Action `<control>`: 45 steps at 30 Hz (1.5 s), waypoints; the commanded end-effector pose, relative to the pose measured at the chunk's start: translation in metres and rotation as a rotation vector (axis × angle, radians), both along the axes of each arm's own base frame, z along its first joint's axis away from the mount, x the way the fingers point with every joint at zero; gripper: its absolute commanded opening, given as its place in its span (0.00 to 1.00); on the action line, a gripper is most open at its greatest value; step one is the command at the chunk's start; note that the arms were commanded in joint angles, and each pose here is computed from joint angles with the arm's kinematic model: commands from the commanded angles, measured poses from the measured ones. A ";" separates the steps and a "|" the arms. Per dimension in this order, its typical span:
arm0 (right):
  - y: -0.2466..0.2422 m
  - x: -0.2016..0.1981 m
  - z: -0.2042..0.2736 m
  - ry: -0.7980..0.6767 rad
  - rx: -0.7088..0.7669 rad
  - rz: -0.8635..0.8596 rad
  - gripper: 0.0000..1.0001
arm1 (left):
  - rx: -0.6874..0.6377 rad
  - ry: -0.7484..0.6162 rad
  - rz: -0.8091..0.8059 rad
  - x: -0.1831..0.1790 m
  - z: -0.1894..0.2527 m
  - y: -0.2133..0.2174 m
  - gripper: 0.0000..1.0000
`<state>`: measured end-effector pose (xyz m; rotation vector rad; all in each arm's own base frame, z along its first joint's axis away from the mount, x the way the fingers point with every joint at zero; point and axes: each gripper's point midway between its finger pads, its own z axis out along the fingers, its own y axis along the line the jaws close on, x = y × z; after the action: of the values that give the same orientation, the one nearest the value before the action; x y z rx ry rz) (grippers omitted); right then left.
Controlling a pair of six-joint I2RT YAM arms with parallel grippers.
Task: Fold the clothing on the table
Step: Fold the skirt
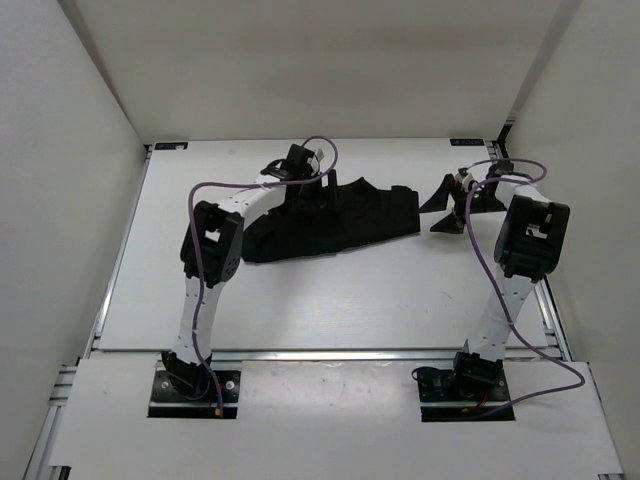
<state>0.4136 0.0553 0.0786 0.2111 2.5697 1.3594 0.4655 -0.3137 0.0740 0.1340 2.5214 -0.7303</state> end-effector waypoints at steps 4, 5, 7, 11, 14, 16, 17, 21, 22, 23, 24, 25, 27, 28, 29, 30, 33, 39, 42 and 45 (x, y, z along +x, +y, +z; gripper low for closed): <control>0.016 -0.006 -0.005 0.071 0.135 -0.018 0.99 | 0.055 -0.004 0.084 -0.003 0.003 0.008 0.99; 0.019 -0.006 -0.009 0.088 0.132 -0.016 0.99 | 0.038 -0.035 0.084 -0.004 0.012 0.008 0.99; 0.025 -0.007 -0.018 0.100 0.130 -0.009 0.99 | 0.020 -0.058 0.100 -0.006 0.017 0.012 0.99; 0.034 -0.005 -0.028 0.121 0.126 -0.001 0.99 | -0.017 -0.053 0.062 -0.003 0.026 0.000 0.99; 0.038 0.002 -0.035 0.127 0.113 -0.008 0.99 | 0.005 -0.053 0.022 -0.007 0.020 -0.012 0.99; 0.043 0.005 -0.041 0.133 0.096 -0.005 0.99 | 0.001 -0.054 0.014 -0.009 0.019 -0.016 0.99; 0.043 0.011 -0.042 0.123 0.089 -0.010 1.00 | 0.001 -0.051 0.018 -0.009 0.017 -0.016 0.98; 0.056 0.015 -0.048 0.122 0.080 -0.011 0.99 | 0.017 -0.029 0.005 -0.016 0.005 -0.015 0.98; 0.058 0.015 -0.053 0.124 0.070 -0.014 1.00 | 0.020 -0.029 -0.003 -0.017 0.004 -0.016 0.99; 0.063 0.014 -0.052 0.132 0.076 -0.017 0.99 | 0.027 -0.011 -0.004 -0.021 0.000 -0.012 0.99; 0.063 0.013 -0.057 0.142 0.070 -0.036 0.99 | 0.039 -0.013 -0.004 -0.021 -0.004 -0.010 0.99; 0.065 0.011 -0.059 0.145 0.064 -0.058 0.99 | 0.041 -0.009 -0.014 -0.025 -0.005 -0.010 0.98; 0.066 0.007 -0.063 0.149 0.068 -0.098 0.97 | 0.051 -0.005 -0.011 -0.027 -0.010 -0.006 0.98; 0.067 0.006 -0.064 0.144 0.072 -0.130 0.96 | 0.051 0.003 -0.013 -0.029 -0.014 -0.004 0.99; 0.066 0.011 -0.064 0.107 0.073 -0.147 0.93 | 0.047 0.000 -0.017 -0.031 -0.014 -0.004 0.98; 0.068 0.002 -0.069 0.151 0.080 -0.175 0.90 | 0.049 0.008 -0.018 -0.035 -0.016 -0.003 0.99; 0.070 0.006 -0.067 0.121 0.094 -0.217 0.86 | 0.057 0.014 -0.022 -0.040 -0.021 0.001 0.98; 0.070 0.026 -0.063 0.055 0.081 -0.279 0.63 | 0.064 0.020 -0.045 -0.050 -0.022 0.007 0.98; 0.071 0.038 -0.062 0.021 0.062 -0.282 0.53 | 0.062 0.023 -0.065 -0.054 -0.021 0.007 0.99; 0.077 0.045 -0.063 -0.009 0.044 -0.264 0.28 | 0.068 0.030 -0.072 -0.057 -0.023 0.011 0.99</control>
<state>0.4364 0.1345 0.0235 0.5519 2.4311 1.4186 0.4211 -0.3100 0.0388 0.2037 2.5720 -0.6709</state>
